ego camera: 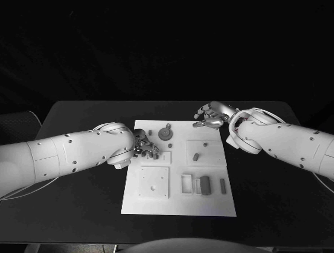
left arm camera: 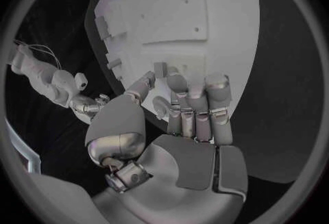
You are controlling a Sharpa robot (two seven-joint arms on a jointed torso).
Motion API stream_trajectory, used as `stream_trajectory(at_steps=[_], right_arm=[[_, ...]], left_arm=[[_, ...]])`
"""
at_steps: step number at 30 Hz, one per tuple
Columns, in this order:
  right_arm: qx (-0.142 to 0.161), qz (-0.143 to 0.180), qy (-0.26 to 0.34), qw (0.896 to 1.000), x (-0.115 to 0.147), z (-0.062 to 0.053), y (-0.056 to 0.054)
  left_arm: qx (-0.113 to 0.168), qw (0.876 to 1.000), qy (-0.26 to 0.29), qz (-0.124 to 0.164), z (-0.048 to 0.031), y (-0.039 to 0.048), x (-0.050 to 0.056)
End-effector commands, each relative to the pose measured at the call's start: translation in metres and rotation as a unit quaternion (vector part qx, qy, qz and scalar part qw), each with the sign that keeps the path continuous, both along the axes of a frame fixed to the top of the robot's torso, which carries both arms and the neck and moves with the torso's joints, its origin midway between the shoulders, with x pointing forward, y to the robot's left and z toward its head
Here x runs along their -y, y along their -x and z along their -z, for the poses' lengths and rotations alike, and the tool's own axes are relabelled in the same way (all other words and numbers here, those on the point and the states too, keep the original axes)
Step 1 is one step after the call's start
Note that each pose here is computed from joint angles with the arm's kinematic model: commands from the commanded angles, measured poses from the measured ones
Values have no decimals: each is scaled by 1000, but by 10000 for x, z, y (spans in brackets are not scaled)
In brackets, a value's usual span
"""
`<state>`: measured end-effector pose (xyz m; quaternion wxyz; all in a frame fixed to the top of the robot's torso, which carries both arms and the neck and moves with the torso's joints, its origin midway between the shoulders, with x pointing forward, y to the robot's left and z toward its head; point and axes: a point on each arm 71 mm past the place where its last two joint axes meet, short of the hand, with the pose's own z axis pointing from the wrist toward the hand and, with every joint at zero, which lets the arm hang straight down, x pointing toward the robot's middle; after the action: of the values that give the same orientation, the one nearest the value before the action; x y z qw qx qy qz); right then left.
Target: Assemble the parts on the task board
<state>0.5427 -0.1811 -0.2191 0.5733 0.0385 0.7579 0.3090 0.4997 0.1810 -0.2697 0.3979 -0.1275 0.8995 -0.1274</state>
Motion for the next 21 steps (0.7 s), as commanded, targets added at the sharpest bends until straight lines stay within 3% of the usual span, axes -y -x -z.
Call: stream_trajectory(at_steps=[1,21], right_arm=[[-3,-5,2,1000,2,5,2],[-3,-3,2,1000,23,8,3]], left_arm=[[8,998,55,-4,-27,0,47],[5,997,73,-17,-33,10,-50]])
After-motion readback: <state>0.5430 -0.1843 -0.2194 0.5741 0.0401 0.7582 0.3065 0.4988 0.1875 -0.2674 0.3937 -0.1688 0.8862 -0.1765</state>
